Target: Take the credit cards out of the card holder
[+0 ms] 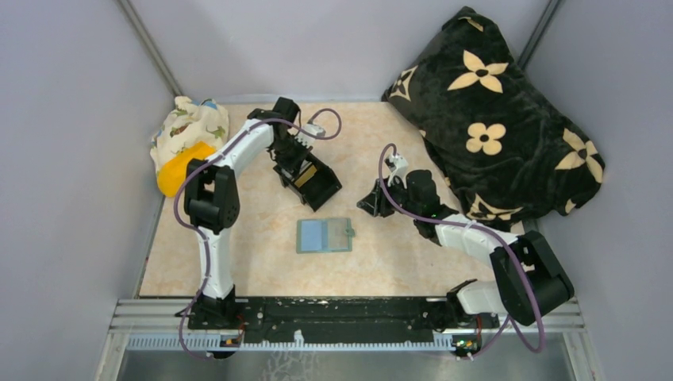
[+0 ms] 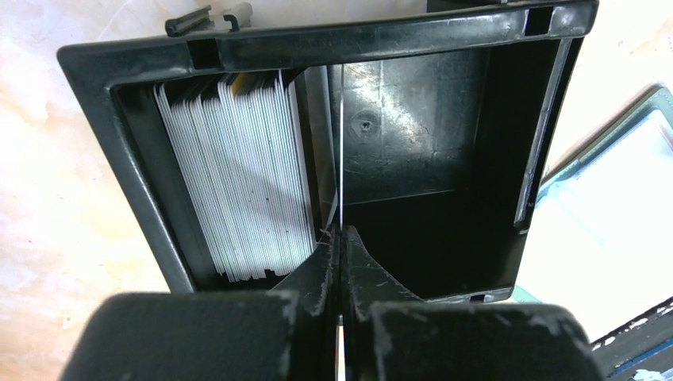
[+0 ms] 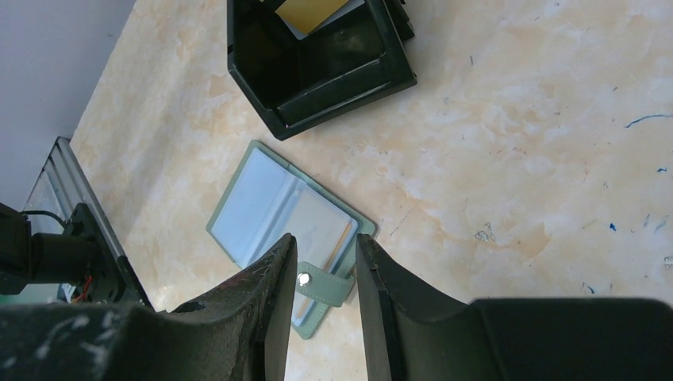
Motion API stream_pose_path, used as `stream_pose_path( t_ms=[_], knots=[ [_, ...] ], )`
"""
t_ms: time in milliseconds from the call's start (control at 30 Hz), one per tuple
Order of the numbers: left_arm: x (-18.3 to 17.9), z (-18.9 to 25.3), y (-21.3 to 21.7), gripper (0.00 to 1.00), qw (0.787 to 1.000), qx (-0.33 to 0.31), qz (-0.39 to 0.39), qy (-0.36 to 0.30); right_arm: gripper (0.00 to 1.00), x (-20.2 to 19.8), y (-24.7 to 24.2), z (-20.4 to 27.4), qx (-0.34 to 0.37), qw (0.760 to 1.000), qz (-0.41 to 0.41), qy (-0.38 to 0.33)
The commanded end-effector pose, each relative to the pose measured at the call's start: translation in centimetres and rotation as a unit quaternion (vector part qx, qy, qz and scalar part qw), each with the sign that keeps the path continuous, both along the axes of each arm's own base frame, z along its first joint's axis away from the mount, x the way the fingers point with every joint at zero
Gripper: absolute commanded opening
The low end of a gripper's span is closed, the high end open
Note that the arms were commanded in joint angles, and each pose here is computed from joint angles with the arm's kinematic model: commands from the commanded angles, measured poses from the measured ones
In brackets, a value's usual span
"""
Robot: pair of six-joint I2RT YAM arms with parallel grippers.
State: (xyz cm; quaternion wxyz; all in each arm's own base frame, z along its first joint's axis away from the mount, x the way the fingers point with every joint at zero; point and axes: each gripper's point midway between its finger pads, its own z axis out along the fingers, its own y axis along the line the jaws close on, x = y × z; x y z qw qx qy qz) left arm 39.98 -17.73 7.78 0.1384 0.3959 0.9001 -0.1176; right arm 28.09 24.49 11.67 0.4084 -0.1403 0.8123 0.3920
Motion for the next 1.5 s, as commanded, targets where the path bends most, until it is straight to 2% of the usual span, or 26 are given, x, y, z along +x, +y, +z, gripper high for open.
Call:
stream_pose_path(
  t_ms=[0, 500, 867, 1233, 1333, 1467],
  knots=[
    [0.5, -0.1, -0.2, 0.00, 1.000, 0.008, -0.003, -0.002, 0.34, 1.1, 0.1, 1.2, 0.011, 0.999, -0.003, -0.032],
    [0.4, -0.9, -0.4, 0.00, 1.000, 0.023, -0.006, -0.001, 0.34, 1.0, 0.0, 1.1, 0.012, 0.999, -0.003, -0.032],
    [0.8, -0.5, -0.4, 0.14, 1.000, 0.022, -0.001, -0.010, 0.34, 1.0, 0.0, 1.0, 0.013, 0.999, -0.003, -0.032],
    [1.6, 1.1, 0.0, 0.16, 0.999, 0.029, 0.012, -0.041, 0.34, 1.0, 0.1, 1.0, 0.015, 0.999, 0.000, -0.031],
    [1.8, 1.3, 0.2, 0.21, 0.998, 0.033, 0.017, -0.046, 0.34, 1.0, 0.1, 0.9, 0.015, 0.999, -0.001, -0.030],
    [2.2, 2.0, 0.4, 0.22, 0.997, 0.036, 0.023, -0.059, 0.34, 0.9, 0.2, 0.8, 0.016, 0.999, 0.001, -0.028]
  ],
)
